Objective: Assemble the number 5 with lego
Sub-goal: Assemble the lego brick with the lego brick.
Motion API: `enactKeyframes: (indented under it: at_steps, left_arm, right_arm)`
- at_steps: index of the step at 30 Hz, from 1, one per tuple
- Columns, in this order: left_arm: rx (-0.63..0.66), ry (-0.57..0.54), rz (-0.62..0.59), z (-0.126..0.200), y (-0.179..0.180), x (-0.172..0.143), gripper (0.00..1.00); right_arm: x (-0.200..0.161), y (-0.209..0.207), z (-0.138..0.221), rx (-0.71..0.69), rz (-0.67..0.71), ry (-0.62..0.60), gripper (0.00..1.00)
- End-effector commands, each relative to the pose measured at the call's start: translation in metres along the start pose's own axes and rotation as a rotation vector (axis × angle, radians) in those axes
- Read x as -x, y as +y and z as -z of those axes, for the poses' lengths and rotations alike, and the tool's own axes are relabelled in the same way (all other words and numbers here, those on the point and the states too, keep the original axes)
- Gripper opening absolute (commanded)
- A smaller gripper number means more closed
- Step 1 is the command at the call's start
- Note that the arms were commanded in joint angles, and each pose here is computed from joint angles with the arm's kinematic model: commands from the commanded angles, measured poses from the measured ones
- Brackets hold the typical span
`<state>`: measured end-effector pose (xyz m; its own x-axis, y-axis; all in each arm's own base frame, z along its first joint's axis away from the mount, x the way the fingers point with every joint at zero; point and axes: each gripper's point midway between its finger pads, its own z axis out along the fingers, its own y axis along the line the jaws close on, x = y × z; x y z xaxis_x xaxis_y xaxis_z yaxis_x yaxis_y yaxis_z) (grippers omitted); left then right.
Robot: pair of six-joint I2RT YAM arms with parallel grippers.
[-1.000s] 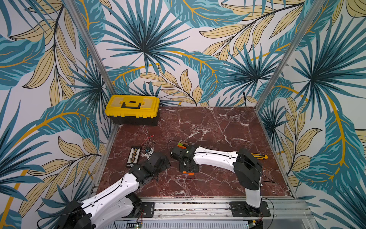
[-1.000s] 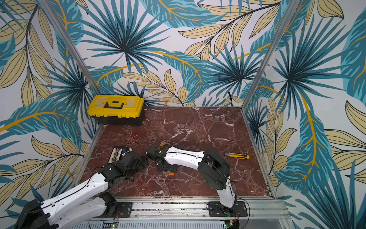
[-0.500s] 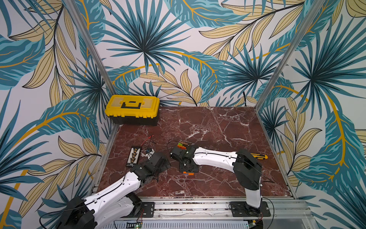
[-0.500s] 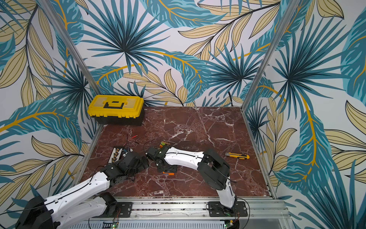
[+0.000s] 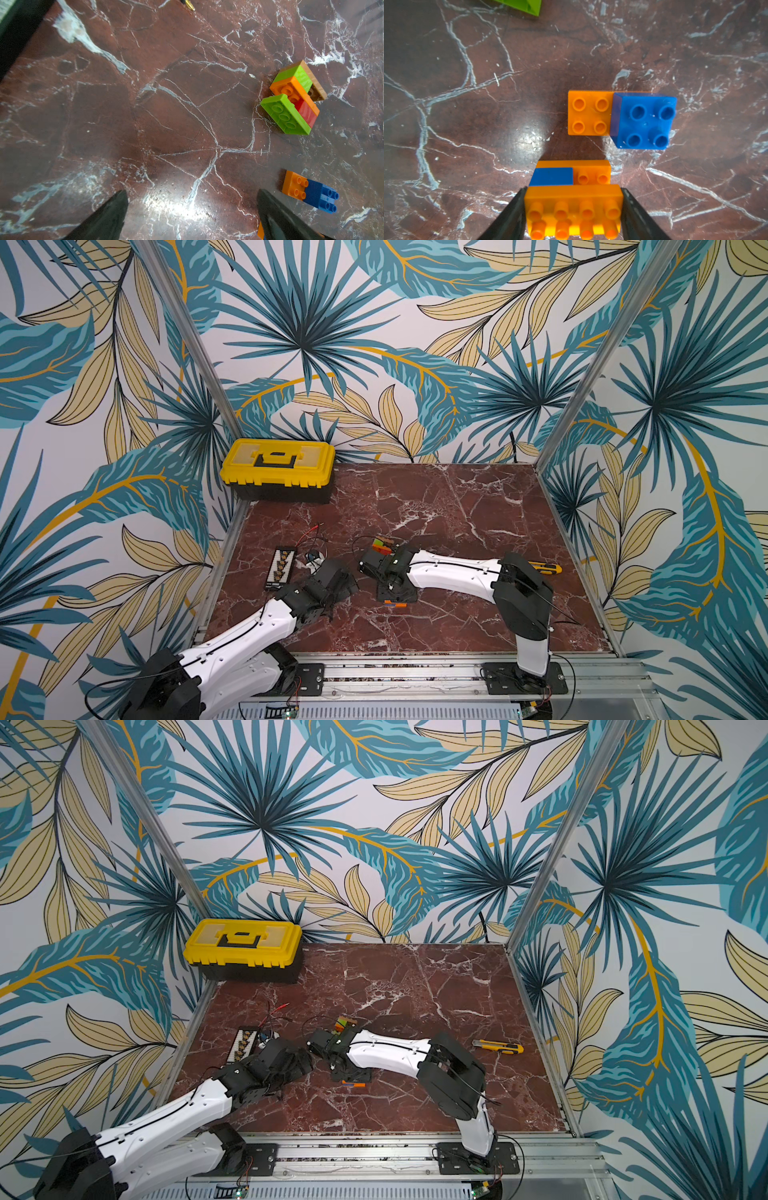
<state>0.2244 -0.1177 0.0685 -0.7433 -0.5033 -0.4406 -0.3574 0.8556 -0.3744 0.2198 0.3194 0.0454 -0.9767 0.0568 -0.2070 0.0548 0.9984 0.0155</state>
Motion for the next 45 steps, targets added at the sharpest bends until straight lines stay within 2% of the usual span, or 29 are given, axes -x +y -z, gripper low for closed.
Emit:
enactKeyframes:
  at_steps: [1,3,8,15,22,30,39,45]
  left_arm:
    - [0.009,-0.007,-0.004,0.000,0.001,0.003,1.00]
    - [0.008,-0.007,-0.007,0.000,0.000,0.004,1.00]
    - [0.008,-0.005,-0.008,0.000,-0.001,0.004,1.00]
    - [0.006,-0.002,-0.008,0.000,-0.001,0.003,1.00]
    - [0.006,0.005,-0.009,-0.001,-0.001,0.002,1.00]
    - [0.007,0.011,-0.011,-0.001,-0.002,0.001,1.00]
    - [0.005,0.016,-0.012,-0.002,-0.004,0.001,1.00]
    - [0.005,0.027,-0.015,-0.004,-0.005,-0.001,1.00]
  right_arm:
    - [-0.006,-0.020,-0.005,-0.064,0.007,0.019,0.67]
    - [-0.002,-0.017,0.003,-0.041,0.003,0.002,0.72]
    - [0.002,-0.011,0.013,-0.002,0.012,-0.013,0.74]
    - [-0.004,-0.009,0.006,0.008,0.016,0.016,0.70]
    - [-0.009,-0.012,-0.002,-0.010,0.011,0.040,0.74]
    - [-0.008,-0.010,-0.002,-0.002,0.031,0.034,0.63]
    - [-0.022,-0.026,-0.022,-0.088,0.068,0.094,0.62]
    - [-0.024,-0.027,-0.025,-0.096,0.068,0.101,0.61]
